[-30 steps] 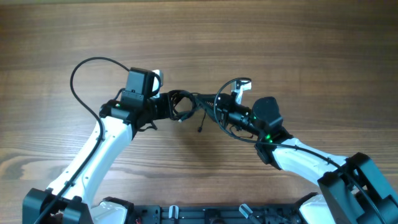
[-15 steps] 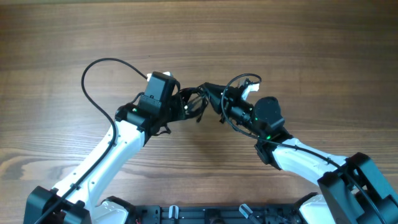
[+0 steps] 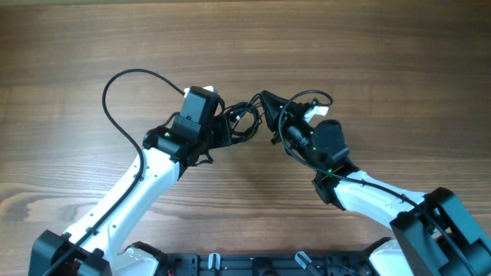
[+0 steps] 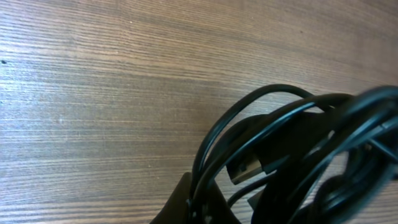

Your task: Untangle cables

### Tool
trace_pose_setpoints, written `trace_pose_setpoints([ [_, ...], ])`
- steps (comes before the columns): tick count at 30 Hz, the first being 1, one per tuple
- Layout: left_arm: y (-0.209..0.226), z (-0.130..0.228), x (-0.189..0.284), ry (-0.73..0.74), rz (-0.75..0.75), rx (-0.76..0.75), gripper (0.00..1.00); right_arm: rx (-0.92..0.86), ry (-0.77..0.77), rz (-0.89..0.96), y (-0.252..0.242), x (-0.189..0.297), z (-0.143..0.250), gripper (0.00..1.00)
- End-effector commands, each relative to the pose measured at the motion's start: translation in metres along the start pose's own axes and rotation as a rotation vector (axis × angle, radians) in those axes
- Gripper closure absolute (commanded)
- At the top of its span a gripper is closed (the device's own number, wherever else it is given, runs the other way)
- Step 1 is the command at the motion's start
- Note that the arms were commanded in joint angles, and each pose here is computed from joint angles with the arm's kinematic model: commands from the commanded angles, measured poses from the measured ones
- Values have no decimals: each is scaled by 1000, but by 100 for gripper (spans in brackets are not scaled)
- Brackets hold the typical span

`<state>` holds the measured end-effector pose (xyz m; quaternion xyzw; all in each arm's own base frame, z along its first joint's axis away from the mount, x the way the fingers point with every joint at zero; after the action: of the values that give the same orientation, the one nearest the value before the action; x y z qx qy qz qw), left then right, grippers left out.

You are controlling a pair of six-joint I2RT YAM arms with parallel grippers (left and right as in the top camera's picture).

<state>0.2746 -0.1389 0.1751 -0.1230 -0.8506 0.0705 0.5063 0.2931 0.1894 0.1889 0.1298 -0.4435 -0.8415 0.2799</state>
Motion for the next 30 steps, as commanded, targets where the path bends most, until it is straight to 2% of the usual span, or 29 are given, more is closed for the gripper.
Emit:
trace_pose_setpoints([
  [1,6,13,-1,65,-17,-5,96,251,-248,-124,20,2,-26,95],
  [4,4,15,-1,83,8,-4,96,426,-309,-100,20,4,-32,95],
  [10,-1,24,0,146,74,-53,96,449,-378,-126,24,6,-36,95],
  [13,2,29,1,177,60,-75,96,465,-368,-126,24,6,-35,95],
  [15,4,28,0,170,40,-76,96,594,-308,-80,21,3,-30,95],
  [17,7,27,0,153,3,-79,96,887,-174,3,11,0,-21,95],
  [19,9,25,0,139,-18,-80,96,1065,-48,88,-3,-1,-16,95],
  [23,8,24,0,132,-16,-81,96,1064,60,187,-21,2,-16,95],
  [30,5,16,-1,88,0,-77,96,1042,159,278,-37,6,-16,95],
])
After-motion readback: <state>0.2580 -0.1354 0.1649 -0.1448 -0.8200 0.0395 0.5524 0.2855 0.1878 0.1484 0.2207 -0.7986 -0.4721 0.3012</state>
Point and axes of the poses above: each gripper's point midway between its finger pads, its own x axis back along the fingers, its own y axis along the line the jaws close on, z = x × y, the point moved 8 cm from there along x, back along the fingers, and after that the axes turned 11 degrees about -x, right-handed, at the moved point
